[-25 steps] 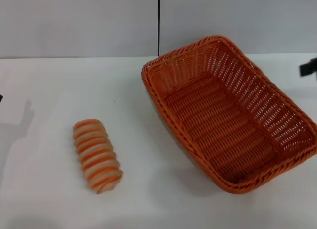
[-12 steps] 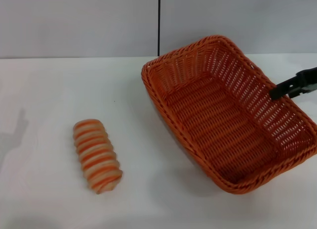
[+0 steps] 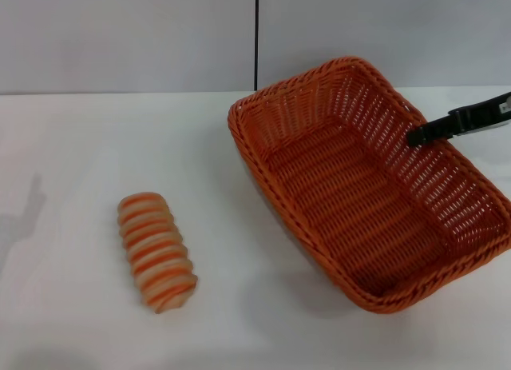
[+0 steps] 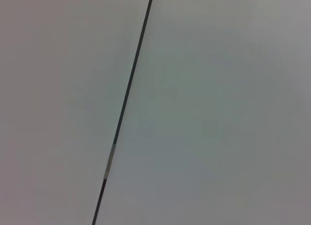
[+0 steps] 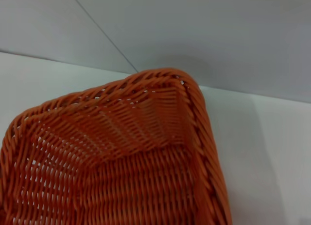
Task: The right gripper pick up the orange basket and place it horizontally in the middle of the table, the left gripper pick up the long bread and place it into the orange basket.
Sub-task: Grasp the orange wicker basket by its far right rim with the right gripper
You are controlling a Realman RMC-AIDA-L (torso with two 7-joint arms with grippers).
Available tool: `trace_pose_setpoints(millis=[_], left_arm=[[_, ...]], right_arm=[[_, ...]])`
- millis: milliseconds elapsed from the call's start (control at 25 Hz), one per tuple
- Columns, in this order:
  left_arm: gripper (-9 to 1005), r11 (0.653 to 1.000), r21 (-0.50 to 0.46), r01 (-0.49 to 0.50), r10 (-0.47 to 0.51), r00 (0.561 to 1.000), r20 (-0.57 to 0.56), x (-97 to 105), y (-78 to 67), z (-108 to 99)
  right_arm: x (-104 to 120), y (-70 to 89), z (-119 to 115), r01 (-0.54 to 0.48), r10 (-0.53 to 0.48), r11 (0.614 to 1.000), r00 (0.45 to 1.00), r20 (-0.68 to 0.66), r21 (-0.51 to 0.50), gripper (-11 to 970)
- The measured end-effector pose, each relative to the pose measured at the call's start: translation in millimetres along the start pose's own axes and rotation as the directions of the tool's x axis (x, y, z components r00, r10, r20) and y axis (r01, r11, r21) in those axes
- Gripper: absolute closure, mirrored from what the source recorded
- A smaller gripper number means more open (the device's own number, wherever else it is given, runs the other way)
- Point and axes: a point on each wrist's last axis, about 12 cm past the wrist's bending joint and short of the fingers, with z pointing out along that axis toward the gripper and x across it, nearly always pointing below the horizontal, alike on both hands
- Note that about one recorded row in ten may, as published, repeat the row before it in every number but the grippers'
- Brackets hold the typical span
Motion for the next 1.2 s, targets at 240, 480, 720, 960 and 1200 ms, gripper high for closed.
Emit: trace_pose_setpoints(millis=[240,480,720,960,1200], left_arm=[[188,1.000,0.016,-0.005,0.005,1.000,0.011,-2,-1.3,9],[189,1.000,0.013,-0.008,0.008,1.000,0.016,-3,-0.5,11],[189,1.000,0.009,-0.012,0.012,1.000,0.019,-3,0.9,12],[189,1.000,0.007,-0.018,0.018,1.000,0.013,-3,1.2,14],[190,1.000,0.004,-0.018,0.018,1.000,0.012,-3,1.4,13]], right_arm=[[1,3.7,12,0.006,-0.005,0.999,0.999,0.034,-0.034,431],[-1,1.7,18,0.002,-0.001,1.000,0.998,0.060,-0.010,441],[-1,2.9,24,0.006,-0.006,1.000,0.999,0.048,-0.001,450],[-1,5.8,32,0.020,-0.020,1.000,0.998,0.057,-0.002,460],[-2,6.6,32,0.028,-0.028,1.000,0.997,0.068,-0.003,615]])
